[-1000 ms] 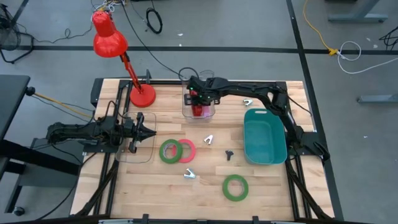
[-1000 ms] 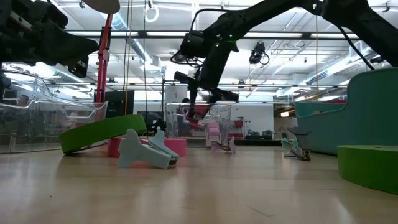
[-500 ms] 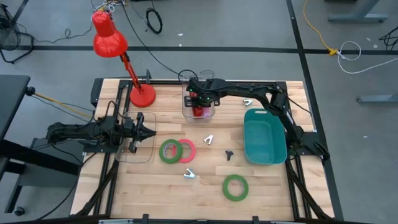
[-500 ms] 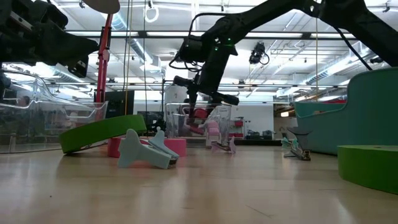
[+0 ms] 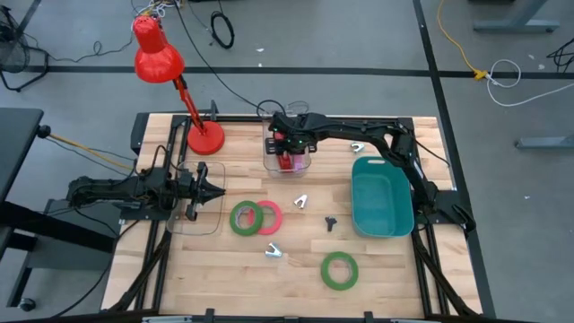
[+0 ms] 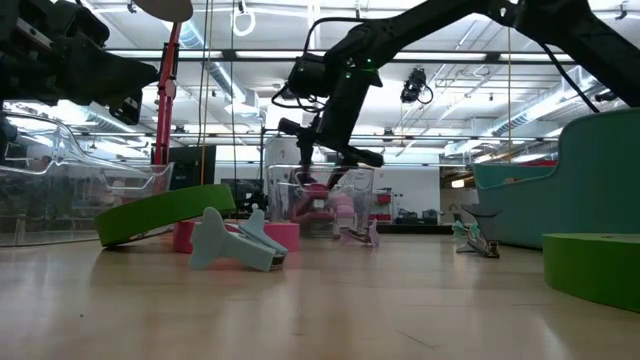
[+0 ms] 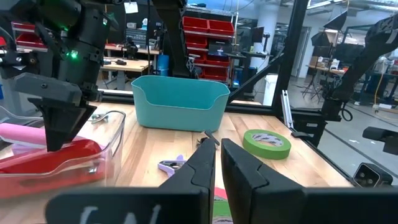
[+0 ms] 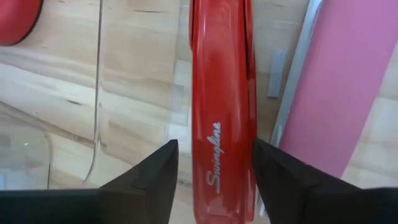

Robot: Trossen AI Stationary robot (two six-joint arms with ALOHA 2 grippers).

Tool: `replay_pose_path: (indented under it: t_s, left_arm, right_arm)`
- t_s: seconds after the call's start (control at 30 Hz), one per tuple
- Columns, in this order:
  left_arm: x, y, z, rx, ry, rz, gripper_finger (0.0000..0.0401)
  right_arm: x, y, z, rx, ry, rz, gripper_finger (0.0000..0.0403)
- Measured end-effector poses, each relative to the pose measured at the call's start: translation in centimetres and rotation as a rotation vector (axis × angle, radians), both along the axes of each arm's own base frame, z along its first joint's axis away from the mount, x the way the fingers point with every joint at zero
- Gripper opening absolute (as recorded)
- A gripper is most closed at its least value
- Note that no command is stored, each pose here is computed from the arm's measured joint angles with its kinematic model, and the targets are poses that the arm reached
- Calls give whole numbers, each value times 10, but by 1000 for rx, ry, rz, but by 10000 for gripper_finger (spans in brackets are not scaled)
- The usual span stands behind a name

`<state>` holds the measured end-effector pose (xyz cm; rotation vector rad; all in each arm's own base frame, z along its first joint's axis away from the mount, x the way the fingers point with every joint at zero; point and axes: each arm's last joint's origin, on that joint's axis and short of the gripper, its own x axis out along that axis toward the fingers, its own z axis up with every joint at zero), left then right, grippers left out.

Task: Pick and place Stapler, Stapler remover, tape
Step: Put the red stapler into the right transparent bin, then put the blue staple remover into the blue bin

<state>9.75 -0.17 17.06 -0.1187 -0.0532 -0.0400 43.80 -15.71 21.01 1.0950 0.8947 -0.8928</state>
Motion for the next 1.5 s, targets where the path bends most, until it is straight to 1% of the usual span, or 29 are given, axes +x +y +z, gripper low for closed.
replay_pose_path:
  t_s: [0.2, 0.37, 0.57, 0.73, 0.83, 1.1, 1.5]
  left_arm:
    - [0, 0, 0, 0, 0, 0, 30]
    - [0, 0, 0, 0, 0, -1, 30]
    - [0, 0, 0, 0, 0, 0, 30]
    - [0, 0, 0, 0, 0, 0, 30]
    - [0, 0, 0, 0, 0, -1, 30]
    - [0, 0, 0, 0, 0, 0, 30]
    - [0, 0, 0, 0, 0, 0, 30]
  right_arm:
    - [0, 0, 0, -2, -1, 10, 222]
    - [2, 1, 4, -32, -28, 55, 230]
    - [3, 3, 20, -55, -100, 106, 231]
    - [1, 7, 41, -117, -157, 178, 231]
    - [-2, 11, 51, -151, -165, 235, 231]
    - [-5, 33, 75, -198, -203, 331, 231]
    - [-9, 79, 97, -307, -202, 617, 231]
